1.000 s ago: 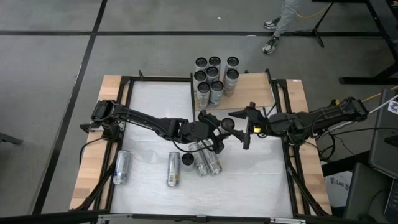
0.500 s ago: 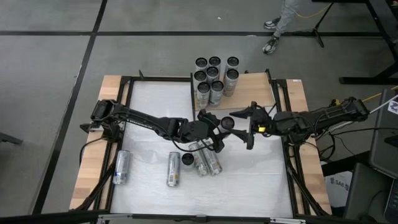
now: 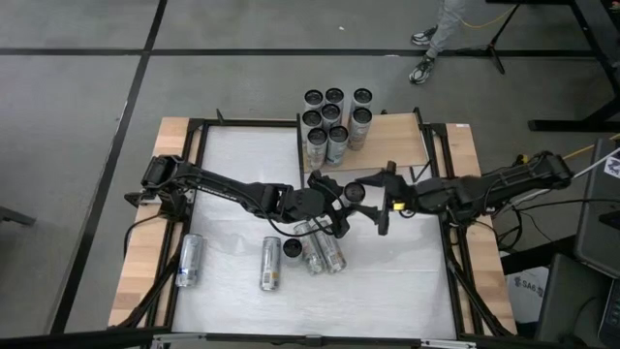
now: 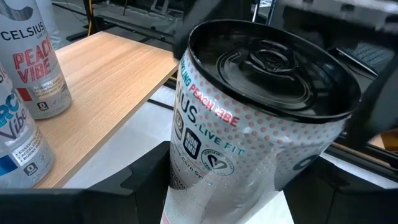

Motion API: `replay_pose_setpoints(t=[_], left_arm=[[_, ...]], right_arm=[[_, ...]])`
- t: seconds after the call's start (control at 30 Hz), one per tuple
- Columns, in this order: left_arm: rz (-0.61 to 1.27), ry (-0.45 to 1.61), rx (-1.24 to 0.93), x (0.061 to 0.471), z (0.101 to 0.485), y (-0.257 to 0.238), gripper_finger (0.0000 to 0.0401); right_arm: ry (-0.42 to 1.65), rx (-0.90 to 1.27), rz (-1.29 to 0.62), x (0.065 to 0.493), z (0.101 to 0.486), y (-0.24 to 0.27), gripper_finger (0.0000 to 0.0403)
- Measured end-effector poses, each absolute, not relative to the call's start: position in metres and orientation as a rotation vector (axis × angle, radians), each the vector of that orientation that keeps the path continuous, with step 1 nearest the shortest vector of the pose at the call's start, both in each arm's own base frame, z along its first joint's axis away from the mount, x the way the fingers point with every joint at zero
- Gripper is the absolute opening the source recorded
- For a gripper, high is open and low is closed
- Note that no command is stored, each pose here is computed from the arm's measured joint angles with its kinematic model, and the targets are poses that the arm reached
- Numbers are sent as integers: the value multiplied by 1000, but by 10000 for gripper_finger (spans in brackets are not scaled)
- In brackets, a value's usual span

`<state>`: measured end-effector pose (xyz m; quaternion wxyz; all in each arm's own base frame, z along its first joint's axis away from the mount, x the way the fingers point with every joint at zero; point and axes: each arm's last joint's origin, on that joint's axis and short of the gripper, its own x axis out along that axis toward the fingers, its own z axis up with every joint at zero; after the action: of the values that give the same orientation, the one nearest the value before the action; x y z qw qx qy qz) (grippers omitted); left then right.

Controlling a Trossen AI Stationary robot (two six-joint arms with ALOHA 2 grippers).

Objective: Place canned beverage on shelf
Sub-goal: Put the pink soda can on the shelf aligned with the other pink soda cans

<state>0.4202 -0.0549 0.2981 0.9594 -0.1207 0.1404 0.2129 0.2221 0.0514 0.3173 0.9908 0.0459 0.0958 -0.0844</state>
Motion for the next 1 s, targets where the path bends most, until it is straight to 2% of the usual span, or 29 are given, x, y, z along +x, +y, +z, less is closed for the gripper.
replay_pose_setpoints(t=[0.4, 0.67, 0.77, 1.0], left_arm=[[429, 288, -241, 420, 298, -55, 239], [430, 285, -245, 420, 298, -55, 240], [430, 285, -246, 420, 298, -55, 251], [429, 284, -252, 420, 298, -55, 290]], right_arm=[[217, 58, -193, 233, 309, 54, 320], [220, 54, -191, 232, 309, 54, 250], [220, 54, -191, 232, 309, 54, 234], [219, 55, -191, 232, 309, 54, 245]])
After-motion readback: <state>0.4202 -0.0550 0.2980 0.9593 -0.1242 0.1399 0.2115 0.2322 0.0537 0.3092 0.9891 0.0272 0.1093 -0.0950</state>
